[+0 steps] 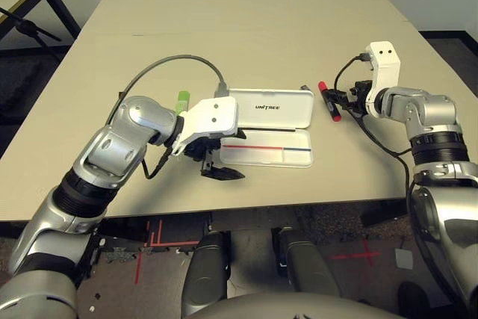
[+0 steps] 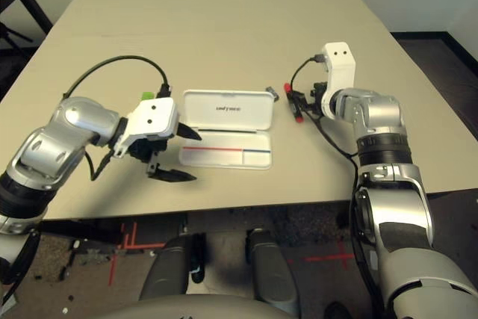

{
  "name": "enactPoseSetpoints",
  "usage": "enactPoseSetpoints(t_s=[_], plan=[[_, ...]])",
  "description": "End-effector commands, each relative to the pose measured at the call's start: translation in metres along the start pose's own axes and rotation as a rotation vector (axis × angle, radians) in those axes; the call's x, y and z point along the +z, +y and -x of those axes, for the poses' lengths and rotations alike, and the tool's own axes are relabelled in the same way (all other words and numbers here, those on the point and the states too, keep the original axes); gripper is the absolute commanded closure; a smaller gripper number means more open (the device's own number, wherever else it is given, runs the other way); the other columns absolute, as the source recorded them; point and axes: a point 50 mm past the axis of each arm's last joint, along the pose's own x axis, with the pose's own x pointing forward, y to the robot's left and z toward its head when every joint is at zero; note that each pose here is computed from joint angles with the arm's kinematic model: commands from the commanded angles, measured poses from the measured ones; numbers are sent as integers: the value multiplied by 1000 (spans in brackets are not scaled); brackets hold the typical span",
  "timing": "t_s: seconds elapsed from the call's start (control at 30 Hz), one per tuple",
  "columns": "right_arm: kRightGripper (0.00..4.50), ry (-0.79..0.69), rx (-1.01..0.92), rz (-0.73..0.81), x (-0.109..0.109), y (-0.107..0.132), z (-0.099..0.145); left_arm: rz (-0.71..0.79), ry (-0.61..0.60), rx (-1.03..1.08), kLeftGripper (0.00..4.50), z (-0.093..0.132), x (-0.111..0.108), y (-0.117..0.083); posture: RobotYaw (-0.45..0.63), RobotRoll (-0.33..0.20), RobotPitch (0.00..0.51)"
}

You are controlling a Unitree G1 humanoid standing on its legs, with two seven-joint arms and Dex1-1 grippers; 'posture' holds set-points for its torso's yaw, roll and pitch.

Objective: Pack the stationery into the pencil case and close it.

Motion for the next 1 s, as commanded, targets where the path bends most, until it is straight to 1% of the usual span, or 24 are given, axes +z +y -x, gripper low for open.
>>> enactPoseSetpoints(t_s=[0.03, 0.23, 0.43, 0.57, 0.6, 0.63, 0.7, 0.9, 0.93, 1.0], plan=[[0, 34, 9, 6, -3, 4, -5, 9, -13, 2, 22, 6, 1, -3, 43, 0, 136], [0, 94, 16, 4, -10, 8, -12, 26, -16, 18, 22, 12, 0, -5, 64, 0, 141], [0, 150, -17, 9, -19, 4, -14, 37, -16, 66, 22, 21, -2, -1, 75, 0, 143], [0, 167, -24, 10, -24, 2, -14, 42, -17, 80, 22, 22, -2, -1, 76, 0, 145], [385, 171, -22, 10, -26, 2, -14, 43, -18, 80, 0, 21, -2, -2, 77, 0, 147], [647, 175, -20, 10, -27, 1, -13, 44, -18, 81, 0, 21, -1, -3, 76, 0, 147], [1340, 178, -16, 6, -28, 2, -13, 43, -20, 80, 0, 20, 2, -3, 75, 0, 147], [3660, 180, -15, 1, -25, 2, -11, 43, -19, 76, 0, 19, 6, -2, 65, 0, 150], [3945, 178, -14, 3, -24, 1, -10, 43, -20, 75, 0, 19, 6, -2, 64, 0, 151], [3972, 174, -12, 2, -22, 1, -8, 42, -17, 74, 0, 19, 7, -2, 62, 0, 152]])
